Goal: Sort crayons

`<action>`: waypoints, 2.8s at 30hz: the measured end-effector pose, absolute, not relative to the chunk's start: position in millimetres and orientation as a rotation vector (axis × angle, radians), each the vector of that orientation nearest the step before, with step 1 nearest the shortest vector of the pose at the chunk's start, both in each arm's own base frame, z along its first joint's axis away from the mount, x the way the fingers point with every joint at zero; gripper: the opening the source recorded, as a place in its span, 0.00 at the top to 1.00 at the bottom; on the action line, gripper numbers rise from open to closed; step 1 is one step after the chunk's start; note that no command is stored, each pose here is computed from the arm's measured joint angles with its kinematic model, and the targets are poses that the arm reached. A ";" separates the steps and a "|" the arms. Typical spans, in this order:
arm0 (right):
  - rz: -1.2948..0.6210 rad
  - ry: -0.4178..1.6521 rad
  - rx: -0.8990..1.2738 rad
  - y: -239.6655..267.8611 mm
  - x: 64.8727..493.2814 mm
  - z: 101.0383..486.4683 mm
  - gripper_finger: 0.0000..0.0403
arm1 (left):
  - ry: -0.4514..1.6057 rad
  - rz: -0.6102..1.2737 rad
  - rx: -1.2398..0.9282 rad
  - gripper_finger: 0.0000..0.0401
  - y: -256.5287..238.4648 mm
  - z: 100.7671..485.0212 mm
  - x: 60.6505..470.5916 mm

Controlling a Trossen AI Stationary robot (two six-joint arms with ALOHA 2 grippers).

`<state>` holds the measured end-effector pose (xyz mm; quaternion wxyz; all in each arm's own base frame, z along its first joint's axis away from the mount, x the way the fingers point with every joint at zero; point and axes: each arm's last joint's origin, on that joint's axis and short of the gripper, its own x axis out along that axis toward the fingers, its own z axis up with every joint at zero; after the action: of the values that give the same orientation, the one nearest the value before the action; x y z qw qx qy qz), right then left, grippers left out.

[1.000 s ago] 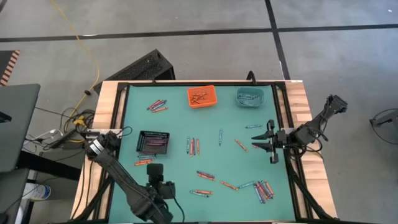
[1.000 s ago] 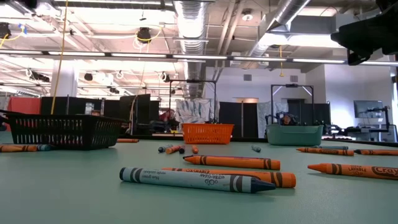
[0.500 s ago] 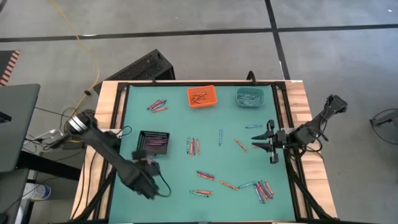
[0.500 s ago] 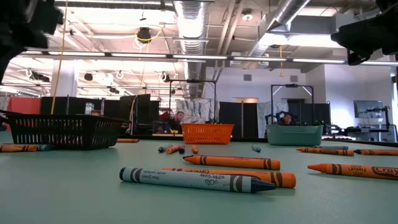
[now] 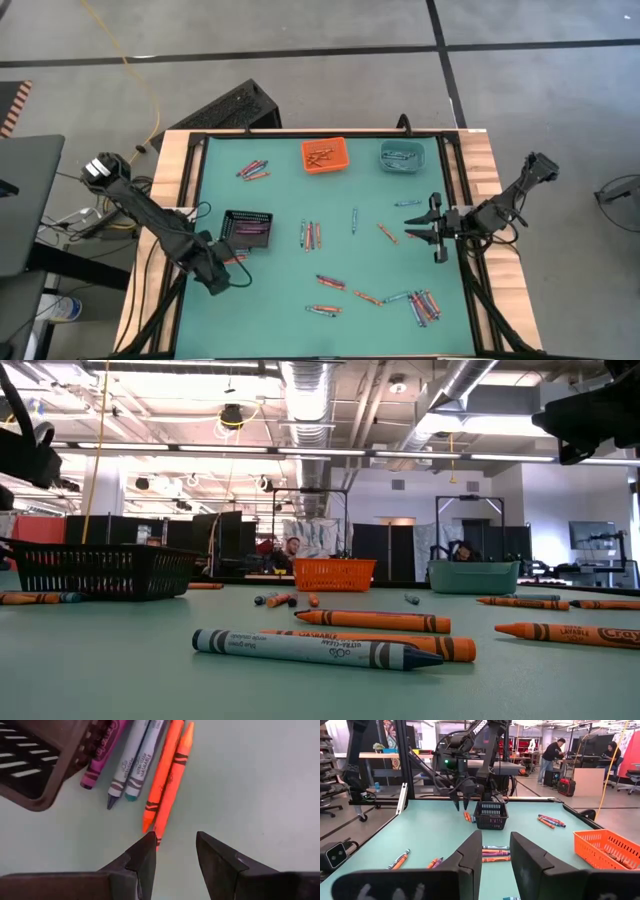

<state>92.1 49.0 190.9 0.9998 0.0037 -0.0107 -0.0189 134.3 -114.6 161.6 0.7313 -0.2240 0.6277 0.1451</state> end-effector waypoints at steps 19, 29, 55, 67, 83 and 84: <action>-0.038 -0.021 0.008 49.0 92.1 190.9 0.74 | 1.388 0.381 -0.341 0.68 -106.4 161.8 128.3; -0.038 -0.021 0.008 49.0 92.1 190.9 0.74 | 1.425 0.343 -0.371 0.68 -112.2 156.4 132.5; -0.038 -0.022 0.008 49.0 92.1 191.0 0.74 | 1.533 0.325 -0.303 0.85 -119.3 138.3 137.7; -0.038 -0.022 0.008 48.9 92.0 191.0 0.74 | 1.533 0.323 -0.309 0.98 -120.4 140.2 139.0; -0.039 -0.022 0.008 48.9 92.0 191.0 0.74 | 1.318 0.102 -0.309 0.98 -141.4 198.0 184.6; -0.040 -0.022 0.008 48.9 92.1 191.0 0.74 | 1.250 0.095 -0.284 0.97 -139.8 203.6 192.5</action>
<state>92.1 48.9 191.0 0.9997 0.0042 -0.0111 -0.0201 192.5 -139.8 203.6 0.8004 -0.1324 0.5831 0.0441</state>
